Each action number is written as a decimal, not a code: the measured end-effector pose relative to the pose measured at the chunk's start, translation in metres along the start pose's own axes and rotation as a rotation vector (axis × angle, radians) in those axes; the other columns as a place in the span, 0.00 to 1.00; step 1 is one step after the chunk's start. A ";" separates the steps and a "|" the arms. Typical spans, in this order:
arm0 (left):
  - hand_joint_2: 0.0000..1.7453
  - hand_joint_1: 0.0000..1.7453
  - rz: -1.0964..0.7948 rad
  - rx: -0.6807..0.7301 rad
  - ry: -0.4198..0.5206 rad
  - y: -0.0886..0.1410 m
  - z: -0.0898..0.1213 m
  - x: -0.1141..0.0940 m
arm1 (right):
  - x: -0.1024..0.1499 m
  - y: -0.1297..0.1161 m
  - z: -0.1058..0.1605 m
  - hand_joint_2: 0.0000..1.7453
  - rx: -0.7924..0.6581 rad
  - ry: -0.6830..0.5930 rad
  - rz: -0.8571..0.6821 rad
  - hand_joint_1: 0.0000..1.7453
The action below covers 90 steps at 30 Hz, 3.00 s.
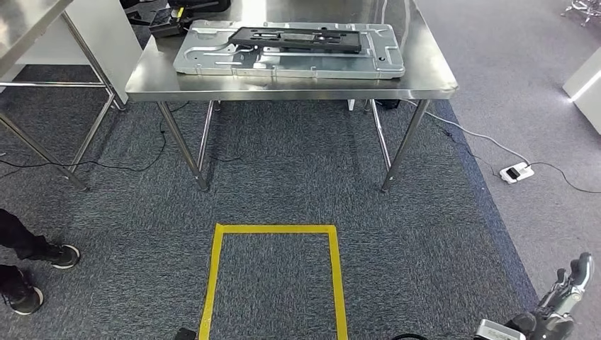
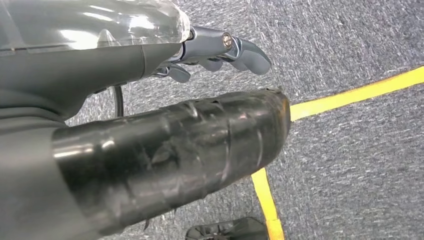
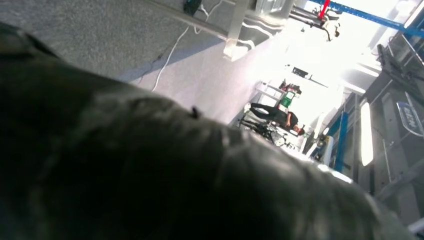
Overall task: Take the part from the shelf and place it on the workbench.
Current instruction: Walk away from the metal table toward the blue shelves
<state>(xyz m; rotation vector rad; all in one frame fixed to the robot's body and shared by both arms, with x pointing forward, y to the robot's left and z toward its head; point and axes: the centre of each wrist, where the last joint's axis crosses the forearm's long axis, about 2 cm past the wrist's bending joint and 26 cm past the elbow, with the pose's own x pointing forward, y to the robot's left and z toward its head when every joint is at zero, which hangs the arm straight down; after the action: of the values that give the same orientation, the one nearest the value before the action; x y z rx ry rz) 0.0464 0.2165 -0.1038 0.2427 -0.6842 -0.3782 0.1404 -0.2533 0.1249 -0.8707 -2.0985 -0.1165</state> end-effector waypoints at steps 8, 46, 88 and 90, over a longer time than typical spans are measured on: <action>0.00 0.00 0.001 -0.001 0.005 -0.001 0.001 -0.002 | -0.002 -0.002 0.002 0.00 0.003 0.023 0.006 0.00; 0.00 0.00 0.023 0.004 0.018 -0.004 0.003 -0.001 | -0.156 -0.044 0.163 0.00 0.022 1.049 0.131 0.00; 0.00 0.00 0.044 0.007 0.026 -0.009 0.006 -0.002 | -0.121 -0.009 0.227 0.00 0.260 1.772 0.178 0.00; 0.00 0.00 0.044 0.006 0.026 -0.010 0.006 -0.001 | -0.120 -0.008 0.227 0.00 0.269 1.784 0.175 0.00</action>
<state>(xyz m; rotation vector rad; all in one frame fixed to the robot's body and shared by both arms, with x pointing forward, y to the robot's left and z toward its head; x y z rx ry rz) 0.0392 0.2078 -0.1032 0.2374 -0.6643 -0.3304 0.0317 -0.2408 -0.1077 -0.3917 -0.3459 -0.3418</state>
